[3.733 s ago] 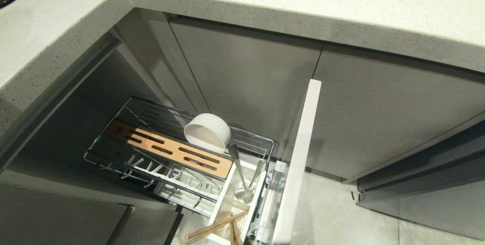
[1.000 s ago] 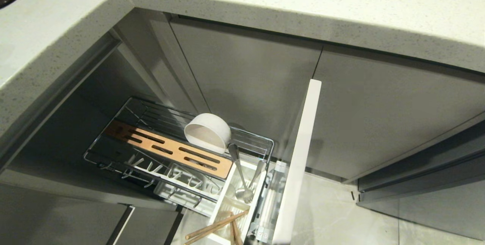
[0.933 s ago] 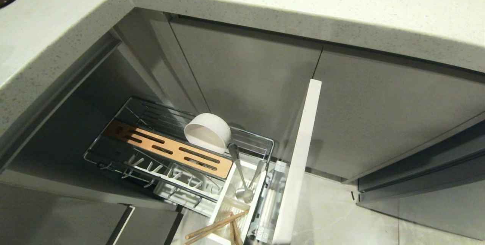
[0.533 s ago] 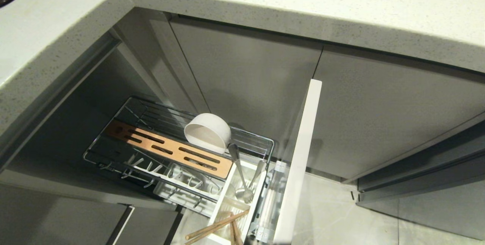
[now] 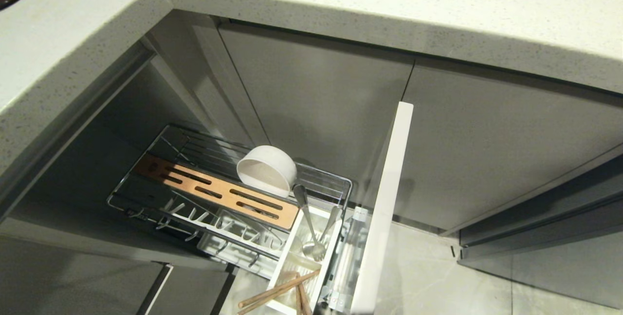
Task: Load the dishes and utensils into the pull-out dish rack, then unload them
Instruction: Take the plate out of the cupboard, then take the bowl out of the cupboard
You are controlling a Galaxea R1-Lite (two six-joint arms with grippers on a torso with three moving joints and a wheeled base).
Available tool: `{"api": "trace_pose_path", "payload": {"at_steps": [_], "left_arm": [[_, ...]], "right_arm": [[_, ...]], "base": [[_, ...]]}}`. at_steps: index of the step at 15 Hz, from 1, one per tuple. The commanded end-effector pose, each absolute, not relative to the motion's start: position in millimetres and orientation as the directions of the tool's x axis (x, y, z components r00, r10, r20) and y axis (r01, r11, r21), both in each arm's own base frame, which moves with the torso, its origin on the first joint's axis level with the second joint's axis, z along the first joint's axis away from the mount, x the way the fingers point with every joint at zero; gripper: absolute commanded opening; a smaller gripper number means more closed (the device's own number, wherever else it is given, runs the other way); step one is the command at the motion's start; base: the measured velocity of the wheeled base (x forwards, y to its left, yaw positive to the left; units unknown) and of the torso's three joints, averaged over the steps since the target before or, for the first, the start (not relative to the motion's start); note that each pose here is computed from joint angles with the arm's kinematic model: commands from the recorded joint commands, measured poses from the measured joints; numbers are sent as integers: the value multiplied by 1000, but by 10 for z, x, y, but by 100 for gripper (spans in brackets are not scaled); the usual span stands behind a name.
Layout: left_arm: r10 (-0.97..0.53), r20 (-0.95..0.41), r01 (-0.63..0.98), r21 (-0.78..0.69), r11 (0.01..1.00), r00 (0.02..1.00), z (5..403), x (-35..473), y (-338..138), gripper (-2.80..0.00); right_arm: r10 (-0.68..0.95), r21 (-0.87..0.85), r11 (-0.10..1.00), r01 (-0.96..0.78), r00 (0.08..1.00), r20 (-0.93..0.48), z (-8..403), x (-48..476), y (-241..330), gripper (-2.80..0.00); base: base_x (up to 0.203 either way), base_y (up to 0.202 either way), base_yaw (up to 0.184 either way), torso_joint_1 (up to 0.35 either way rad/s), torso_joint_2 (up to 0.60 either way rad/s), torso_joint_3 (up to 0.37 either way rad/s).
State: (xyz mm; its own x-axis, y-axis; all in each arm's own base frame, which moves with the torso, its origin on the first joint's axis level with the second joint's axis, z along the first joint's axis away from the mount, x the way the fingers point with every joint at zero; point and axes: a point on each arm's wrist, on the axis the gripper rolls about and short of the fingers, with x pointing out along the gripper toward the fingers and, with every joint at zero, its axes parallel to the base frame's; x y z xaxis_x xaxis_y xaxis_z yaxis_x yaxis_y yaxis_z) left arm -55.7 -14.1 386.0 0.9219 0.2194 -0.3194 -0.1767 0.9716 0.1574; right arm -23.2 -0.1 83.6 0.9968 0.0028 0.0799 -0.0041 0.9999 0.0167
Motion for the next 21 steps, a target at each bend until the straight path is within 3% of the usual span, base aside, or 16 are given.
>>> {"api": "trace_pose_path", "payload": {"at_steps": [1,3,7,12,21], "left_arm": [[111,-13,-112,-119,987,994,4122,-493,-125,-280],[46,92,-13,-331,943,995,4298,-255,-84,-280],[-75,7,61,-650,758,997,4316,209,-17,-280],[-70,-237,-127,-719,683,969,3965,510,-78,-280],[-114,-319,-167,-730,662,941,3844,503,-113,-280]], "right_arm": [[3,17,1000,-4,999,53,762,-210,-1,-280],[3,17,1000,-4,999,54,764,-210,-1,-280],[2,17,1000,-3,999,52,760,-209,-1,-280],[3,17,1000,-4,999,54,764,-210,-1,-280],[3,17,1000,-4,999,54,764,-210,-1,-280]], "base": [[0,0,0,0,0,0],[0,0,0,0,0,0],[0,0,0,0,0,0],[0,0,0,0,0,0],[0,0,0,0,0,0]]}}
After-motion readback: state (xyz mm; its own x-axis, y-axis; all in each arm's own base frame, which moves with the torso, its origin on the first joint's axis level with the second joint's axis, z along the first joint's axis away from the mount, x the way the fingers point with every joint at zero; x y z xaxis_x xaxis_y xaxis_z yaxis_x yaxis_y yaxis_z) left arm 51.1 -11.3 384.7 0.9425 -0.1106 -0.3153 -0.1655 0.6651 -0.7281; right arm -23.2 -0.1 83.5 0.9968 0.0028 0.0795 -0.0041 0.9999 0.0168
